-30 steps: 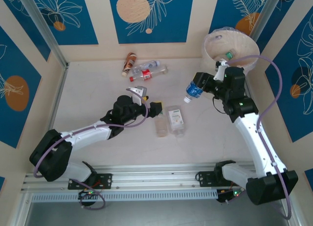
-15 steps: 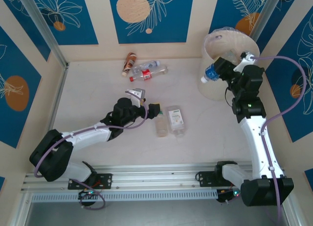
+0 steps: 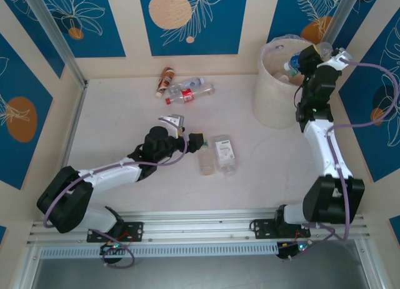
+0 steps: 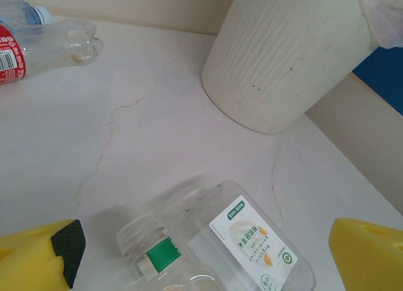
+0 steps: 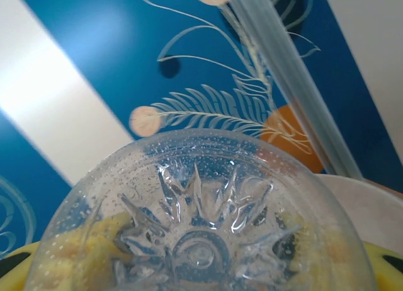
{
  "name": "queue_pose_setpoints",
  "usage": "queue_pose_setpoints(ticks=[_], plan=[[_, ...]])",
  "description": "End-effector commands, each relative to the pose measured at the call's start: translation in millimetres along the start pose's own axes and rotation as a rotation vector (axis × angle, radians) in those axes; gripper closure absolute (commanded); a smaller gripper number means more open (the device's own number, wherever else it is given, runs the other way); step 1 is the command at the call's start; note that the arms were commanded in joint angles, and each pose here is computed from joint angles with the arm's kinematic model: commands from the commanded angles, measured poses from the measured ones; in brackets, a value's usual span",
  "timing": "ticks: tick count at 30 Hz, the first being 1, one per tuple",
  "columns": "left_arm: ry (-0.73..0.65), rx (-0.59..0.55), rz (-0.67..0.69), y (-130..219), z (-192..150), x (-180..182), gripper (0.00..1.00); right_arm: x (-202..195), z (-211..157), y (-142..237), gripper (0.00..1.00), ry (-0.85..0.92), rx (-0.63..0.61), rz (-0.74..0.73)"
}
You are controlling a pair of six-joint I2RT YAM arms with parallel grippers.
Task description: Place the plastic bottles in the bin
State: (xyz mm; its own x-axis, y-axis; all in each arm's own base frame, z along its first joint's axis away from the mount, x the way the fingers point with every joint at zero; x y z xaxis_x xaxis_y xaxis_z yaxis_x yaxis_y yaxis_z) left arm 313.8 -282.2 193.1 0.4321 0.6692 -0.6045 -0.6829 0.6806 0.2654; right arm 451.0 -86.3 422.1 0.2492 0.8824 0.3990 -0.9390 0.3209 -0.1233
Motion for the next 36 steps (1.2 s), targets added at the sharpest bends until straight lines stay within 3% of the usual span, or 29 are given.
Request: queue_pose_setpoints(ticks=[1,7,13,19,27,31,35,36], plan=[[0.028,-0.012,-0.005,-1,0,1,0.00,4,25,-23,0.58,-0.036,-0.087,-0.012],[0.047,-0.001,-0.006,-7,-2,2,0.00,17,-7,-64,0.58,0.140,-0.087,0.044],[0.060,0.020,-0.007,-12,-6,3,0.00,48,-32,-95,0.48,0.415,-0.084,0.057],[0.062,0.011,0.002,-10,-5,5,0.00,28,-75,-125,0.41,0.519,0.092,-0.061],[0.056,0.002,0.019,-8,-5,10,0.00,27,-87,-130,0.36,0.697,0.182,-0.072],[0.060,0.009,0.018,-11,-7,10,0.00,26,-97,-137,0.29,0.799,0.265,-0.071],[0.065,0.012,0.018,-13,-7,11,0.00,35,-96,-131,0.19,0.774,0.334,-0.029],[0.065,0.013,0.018,-13,-7,11,0.00,39,-94,-128,0.10,0.747,0.344,-0.004]])
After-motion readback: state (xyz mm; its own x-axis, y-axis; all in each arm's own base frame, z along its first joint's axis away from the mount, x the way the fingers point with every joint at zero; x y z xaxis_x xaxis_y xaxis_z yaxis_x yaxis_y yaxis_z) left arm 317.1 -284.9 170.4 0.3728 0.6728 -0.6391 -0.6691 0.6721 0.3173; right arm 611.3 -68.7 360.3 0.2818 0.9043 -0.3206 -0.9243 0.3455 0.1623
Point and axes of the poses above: each hand's point on the last joint's axis, 136 mm out from that joint toward the fingers, its own y axis back along the fingers, its own x axis along the line the jaws close on, z = x × y, the point moved 1 cm from there along y, back along the fingers, and after that the axes turned 11 degrees about y, right-handed, at the moved point
